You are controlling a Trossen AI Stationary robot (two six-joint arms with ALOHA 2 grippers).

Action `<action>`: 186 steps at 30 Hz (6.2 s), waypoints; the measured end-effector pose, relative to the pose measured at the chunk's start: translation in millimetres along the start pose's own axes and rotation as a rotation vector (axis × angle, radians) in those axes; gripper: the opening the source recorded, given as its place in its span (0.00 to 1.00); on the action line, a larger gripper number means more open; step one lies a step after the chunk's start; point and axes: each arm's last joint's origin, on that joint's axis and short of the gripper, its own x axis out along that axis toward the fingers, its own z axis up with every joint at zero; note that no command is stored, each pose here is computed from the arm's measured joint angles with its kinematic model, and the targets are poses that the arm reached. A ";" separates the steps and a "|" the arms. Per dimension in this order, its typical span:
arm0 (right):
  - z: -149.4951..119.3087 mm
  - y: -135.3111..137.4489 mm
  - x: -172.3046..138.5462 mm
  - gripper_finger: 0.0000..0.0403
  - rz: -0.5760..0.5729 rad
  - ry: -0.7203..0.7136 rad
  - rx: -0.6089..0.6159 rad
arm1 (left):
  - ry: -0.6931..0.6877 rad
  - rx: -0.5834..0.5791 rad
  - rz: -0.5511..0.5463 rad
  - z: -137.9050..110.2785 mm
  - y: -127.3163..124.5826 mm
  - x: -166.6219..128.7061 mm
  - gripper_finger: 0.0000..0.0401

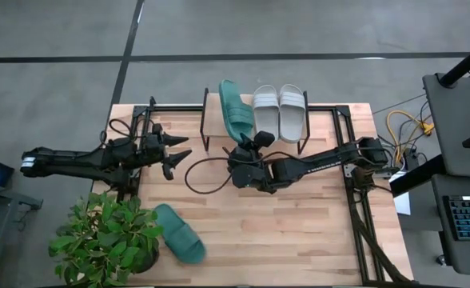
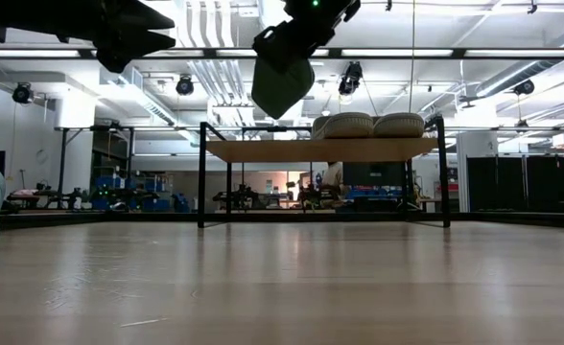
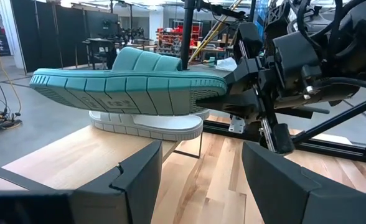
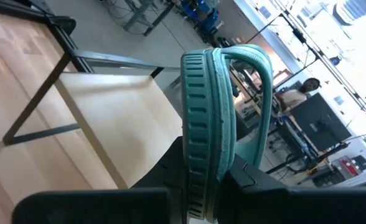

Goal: Pick and place slides into the shelf
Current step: Put the top green slipper on the shelf

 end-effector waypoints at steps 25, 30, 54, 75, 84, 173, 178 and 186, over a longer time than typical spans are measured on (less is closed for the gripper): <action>-21.1 45.9 17.5 0.08 -0.046 0.063 -0.261 | 0.020 0.006 0.002 -2.0 0.3 -0.4 0.52; -28.4 47.4 17.5 0.08 -0.037 0.084 -0.263 | 0.021 0.006 0.003 -2.2 0.3 -0.4 0.52; -37.5 40.6 36.9 0.08 -0.020 0.146 -0.304 | 0.023 0.006 0.003 -2.6 0.3 -0.1 0.52; -23.3 36.0 36.8 0.17 0.122 0.133 -0.291 | 0.040 0.012 0.003 -4.3 0.4 -0.4 0.52; -26.8 27.5 33.5 0.24 0.180 0.211 -0.303 | 0.044 0.013 0.004 -4.7 0.4 -0.2 0.52; -9.2 -7.3 -12.3 0.46 0.416 0.149 -0.259 | 0.044 0.013 0.003 -4.7 0.5 -0.4 0.52; -4.8 -19.4 -16.7 0.46 0.431 0.133 -0.227 | 0.044 0.012 0.003 -4.7 0.5 -0.4 0.52; 1.5 -38.3 -20.0 0.46 0.499 0.077 -0.307 | 0.044 0.012 0.003 -4.7 0.4 -0.4 0.52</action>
